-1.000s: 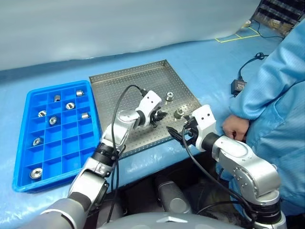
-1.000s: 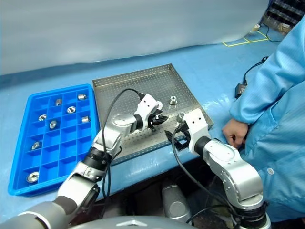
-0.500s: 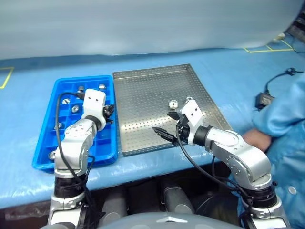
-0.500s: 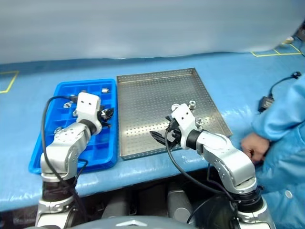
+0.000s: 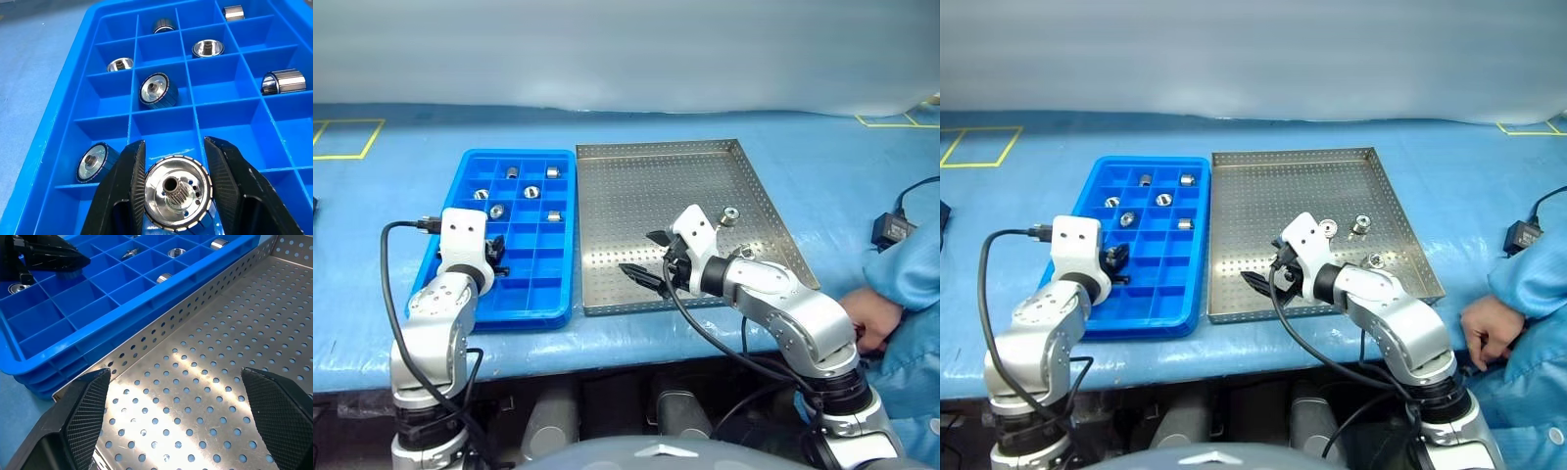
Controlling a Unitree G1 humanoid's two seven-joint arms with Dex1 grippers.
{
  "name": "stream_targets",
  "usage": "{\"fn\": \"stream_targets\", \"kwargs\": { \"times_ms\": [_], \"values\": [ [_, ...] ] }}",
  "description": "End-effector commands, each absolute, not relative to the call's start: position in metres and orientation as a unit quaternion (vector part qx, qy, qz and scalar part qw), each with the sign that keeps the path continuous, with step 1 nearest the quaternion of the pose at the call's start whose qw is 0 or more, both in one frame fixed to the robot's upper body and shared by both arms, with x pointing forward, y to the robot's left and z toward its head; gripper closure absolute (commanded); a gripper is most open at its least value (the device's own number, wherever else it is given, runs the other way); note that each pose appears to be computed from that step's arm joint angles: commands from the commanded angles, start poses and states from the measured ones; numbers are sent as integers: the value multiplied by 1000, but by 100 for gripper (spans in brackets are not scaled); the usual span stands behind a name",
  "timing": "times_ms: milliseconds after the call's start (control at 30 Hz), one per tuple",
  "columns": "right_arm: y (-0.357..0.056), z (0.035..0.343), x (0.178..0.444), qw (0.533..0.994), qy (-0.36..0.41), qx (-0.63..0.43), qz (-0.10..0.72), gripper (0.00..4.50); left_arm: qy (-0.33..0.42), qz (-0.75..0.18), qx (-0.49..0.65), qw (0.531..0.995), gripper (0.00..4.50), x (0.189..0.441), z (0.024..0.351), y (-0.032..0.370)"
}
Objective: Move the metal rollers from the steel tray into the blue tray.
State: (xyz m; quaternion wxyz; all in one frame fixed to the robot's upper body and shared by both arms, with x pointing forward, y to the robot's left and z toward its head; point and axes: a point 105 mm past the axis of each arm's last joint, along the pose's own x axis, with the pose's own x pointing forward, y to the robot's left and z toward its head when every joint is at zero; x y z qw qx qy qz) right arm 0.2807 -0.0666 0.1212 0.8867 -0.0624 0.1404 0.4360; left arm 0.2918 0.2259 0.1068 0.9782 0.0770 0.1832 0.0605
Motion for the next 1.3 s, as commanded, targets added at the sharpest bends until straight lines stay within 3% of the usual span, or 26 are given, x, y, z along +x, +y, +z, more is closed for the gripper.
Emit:
{"fn": "stream_targets", "kwargs": {
  "times_ms": [33,167,200,333,567,667,767,1000,1300],
  "values": [
    [-67,133,283,891,113,-73,433,0,169,74,80,980,294,289,114,230],
    [-69,132,285,893,115,-73,428,0,179,66,82,978,294,286,109,229],
    [-69,132,285,894,115,-74,427,0,179,66,82,978,220,286,109,229],
    [-70,132,286,895,115,-75,425,0,164,47,72,983,107,290,114,220],
    [-71,130,291,902,116,-81,408,0,68,-118,21,990,107,297,141,163],
    [-75,131,299,914,115,-76,383,0,49,-193,51,979,107,296,144,138],
    [-90,130,324,946,119,-69,295,0,42,-248,96,963,107,297,141,120],
    [-101,129,364,980,123,-42,153,0,29,-299,83,950,107,296,141,105],
    [-123,119,395,988,152,-13,8,0,27,-325,79,942,107,294,137,94]
  ]
}}
